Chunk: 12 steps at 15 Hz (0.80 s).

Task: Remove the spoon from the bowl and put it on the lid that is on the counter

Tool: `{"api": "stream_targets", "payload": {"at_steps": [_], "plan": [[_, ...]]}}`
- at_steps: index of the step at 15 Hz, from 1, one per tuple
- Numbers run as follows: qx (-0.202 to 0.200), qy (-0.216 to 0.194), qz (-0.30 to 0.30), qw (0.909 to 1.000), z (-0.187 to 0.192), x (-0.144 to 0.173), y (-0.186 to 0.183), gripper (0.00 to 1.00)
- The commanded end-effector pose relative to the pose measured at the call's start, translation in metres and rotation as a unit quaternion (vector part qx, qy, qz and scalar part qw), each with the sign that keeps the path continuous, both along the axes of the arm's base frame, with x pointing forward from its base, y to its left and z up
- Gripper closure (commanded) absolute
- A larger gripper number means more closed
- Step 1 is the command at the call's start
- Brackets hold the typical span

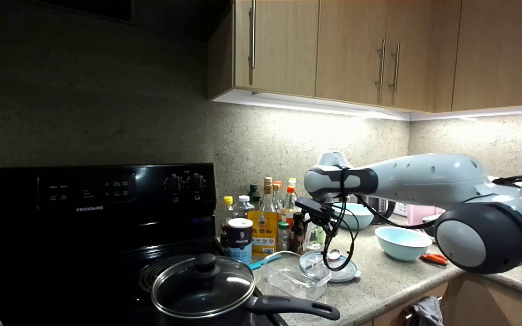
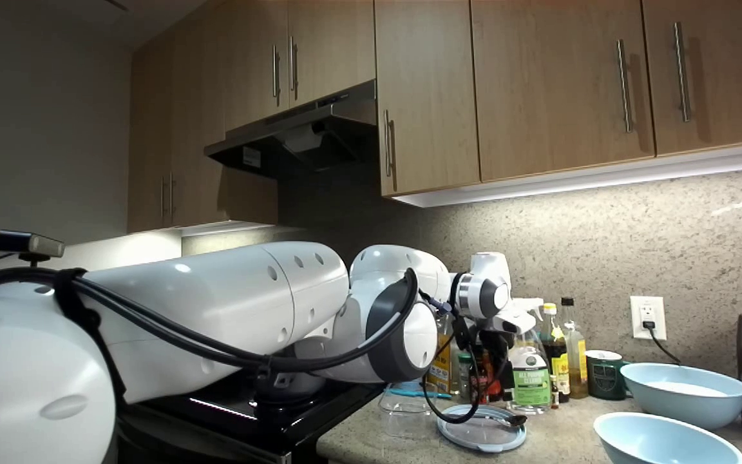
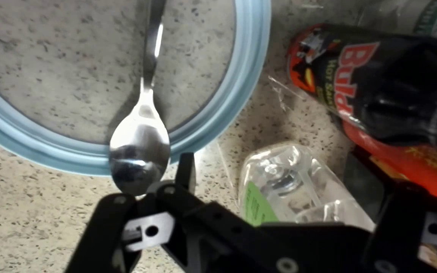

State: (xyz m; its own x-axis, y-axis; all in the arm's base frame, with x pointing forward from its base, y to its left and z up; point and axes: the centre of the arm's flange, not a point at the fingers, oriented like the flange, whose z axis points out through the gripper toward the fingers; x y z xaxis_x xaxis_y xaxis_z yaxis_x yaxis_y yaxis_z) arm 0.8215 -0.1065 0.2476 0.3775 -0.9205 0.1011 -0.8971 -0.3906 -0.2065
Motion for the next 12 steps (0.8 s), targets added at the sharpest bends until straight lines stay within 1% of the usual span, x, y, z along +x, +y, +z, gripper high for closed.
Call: {"api": "stream_targets", "payload": {"at_steps": [1,2,12], "plan": [[-0.023,-0.029,-0.031,0.9988,0.015,-0.071,0.012,0.00],[-0.010,-0.018,-0.013,0.9997,0.005,0.003,0.002,0.00],[-0.016,-0.020,-0.015,0.9996,0.006,0.004,0.001,0.00]]}}
